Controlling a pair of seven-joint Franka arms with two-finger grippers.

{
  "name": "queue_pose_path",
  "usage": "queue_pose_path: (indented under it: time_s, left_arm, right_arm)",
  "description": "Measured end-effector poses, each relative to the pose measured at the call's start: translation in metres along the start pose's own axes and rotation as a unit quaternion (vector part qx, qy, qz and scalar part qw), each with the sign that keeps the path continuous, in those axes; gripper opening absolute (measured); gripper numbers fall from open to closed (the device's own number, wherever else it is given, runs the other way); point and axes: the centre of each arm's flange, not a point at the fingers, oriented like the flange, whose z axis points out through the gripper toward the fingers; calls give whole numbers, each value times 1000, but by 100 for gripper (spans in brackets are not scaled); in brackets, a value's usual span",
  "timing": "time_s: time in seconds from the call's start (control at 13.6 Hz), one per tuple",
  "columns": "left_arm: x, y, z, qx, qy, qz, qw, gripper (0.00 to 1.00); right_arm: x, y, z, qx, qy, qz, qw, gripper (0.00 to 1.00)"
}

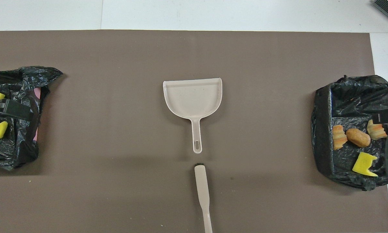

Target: Sweep and dump trash in bin

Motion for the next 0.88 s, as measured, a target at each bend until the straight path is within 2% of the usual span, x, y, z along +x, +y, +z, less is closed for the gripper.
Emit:
queue_pose_path:
  time_s: [0.88]
  left_arm:
    - [-2, 0, 0, -1, -6, 0, 1000, 100]
  right_arm:
    - [0, 0, 0, 0, 0, 0, 1000, 100]
